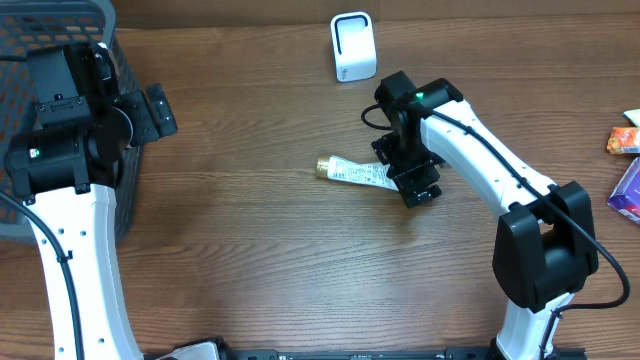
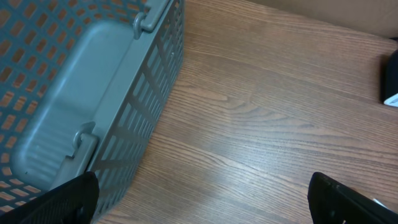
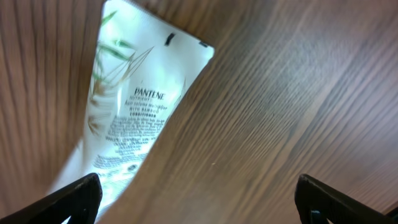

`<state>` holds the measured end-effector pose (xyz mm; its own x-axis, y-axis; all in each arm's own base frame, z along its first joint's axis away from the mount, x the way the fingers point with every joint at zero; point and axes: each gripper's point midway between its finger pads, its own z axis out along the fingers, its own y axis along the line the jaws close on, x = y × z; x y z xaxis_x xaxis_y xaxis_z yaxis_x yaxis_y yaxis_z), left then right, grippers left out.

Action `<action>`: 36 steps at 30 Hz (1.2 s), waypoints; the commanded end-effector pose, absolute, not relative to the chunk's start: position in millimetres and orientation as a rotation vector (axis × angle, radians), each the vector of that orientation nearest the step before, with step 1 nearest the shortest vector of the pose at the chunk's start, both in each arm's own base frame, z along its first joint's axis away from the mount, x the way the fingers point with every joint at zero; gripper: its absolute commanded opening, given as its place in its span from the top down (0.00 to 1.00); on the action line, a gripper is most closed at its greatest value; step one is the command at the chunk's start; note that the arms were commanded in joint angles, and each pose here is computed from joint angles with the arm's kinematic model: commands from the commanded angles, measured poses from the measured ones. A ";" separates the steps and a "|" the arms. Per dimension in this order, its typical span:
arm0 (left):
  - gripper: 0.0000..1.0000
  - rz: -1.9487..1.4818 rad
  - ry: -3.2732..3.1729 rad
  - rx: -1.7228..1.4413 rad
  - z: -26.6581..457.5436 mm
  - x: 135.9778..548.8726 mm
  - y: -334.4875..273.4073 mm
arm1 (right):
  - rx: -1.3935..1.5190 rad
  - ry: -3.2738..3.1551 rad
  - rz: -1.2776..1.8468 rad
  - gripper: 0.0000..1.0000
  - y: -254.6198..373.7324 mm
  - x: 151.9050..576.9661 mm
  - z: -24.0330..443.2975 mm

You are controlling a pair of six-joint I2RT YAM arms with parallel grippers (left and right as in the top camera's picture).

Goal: Scan the item barcode

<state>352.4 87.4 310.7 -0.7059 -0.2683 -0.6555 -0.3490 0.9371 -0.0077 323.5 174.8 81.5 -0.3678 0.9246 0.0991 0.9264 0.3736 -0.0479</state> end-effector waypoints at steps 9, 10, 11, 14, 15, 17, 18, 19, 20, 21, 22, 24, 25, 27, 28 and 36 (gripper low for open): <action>0.00 0.168 2.374 -0.419 318.5 353.1 89.0 | -2.314 -1.993 0.063 0.00 189.6 334.9 42.5; 0.00 0.168 2.374 -0.419 318.5 353.1 89.0 | -2.331 -2.007 0.067 0.00 187.0 339.3 37.9; 0.00 0.168 2.374 -0.419 318.5 353.1 89.0 | -2.357 -2.033 0.063 0.00 183.4 345.4 35.3; 0.00 0.168 2.374 -0.419 318.5 353.1 89.0 | -2.397 -2.094 0.049 0.00 176.4 356.4 34.7; 0.00 0.168 2.374 -0.419 318.5 353.1 89.0 | -2.401 -2.094 0.050 0.00 175.7 356.9 34.7; 0.00 0.168 2.374 -0.419 318.5 353.1 89.0 | -2.411 -2.099 0.051 0.00 173.4 358.5 34.7; 0.00 0.168 2.374 -0.419 318.5 353.1 89.0 | -2.418 -2.103 0.057 0.00 172.0 359.6 33.4; 0.00 0.168 2.374 -0.419 318.5 353.1 89.0 | -2.414 -2.108 0.054 0.00 172.3 360.2 32.9; 0.00 0.168 2.374 -0.419 318.5 353.1 89.0 | -2.398 -2.123 0.063 0.00 172.2 359.8 30.6; 0.00 0.169 2.374 -0.419 318.5 353.1 89.1 | -2.386 -2.135 0.065 0.00 172.5 360.1 29.1; 0.00 0.169 2.374 -0.419 318.5 353.1 89.1 | -2.367 -2.139 0.081 0.00 174.7 358.8 21.6; 0.00 0.168 2.374 -0.419 318.5 353.1 89.0 | -2.347 -2.136 0.099 0.00 178.7 355.9 13.9; 0.00 0.168 2.374 -0.419 318.5 353.1 89.0 | -2.333 -2.136 0.108 0.00 180.8 354.5 9.3; 0.00 0.168 2.374 -0.419 318.5 353.1 89.0 | -2.291 -2.170 0.092 0.02 183.9 356.9 4.5; 0.00 0.168 2.374 -0.419 318.5 353.1 89.0 | -2.274 -2.179 0.079 0.06 186.0 357.9 3.6; 0.00 0.168 2.374 -0.419 318.5 353.1 89.0 | -2.058 -2.370 0.007 0.37 193.6 365.4 2.6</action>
<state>352.4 87.4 310.7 -0.7059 -0.2683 -0.6555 -0.3490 0.9371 -0.0077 365.3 187.3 3.2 -0.0349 0.9992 -0.0195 0.9994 0.0348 -0.0036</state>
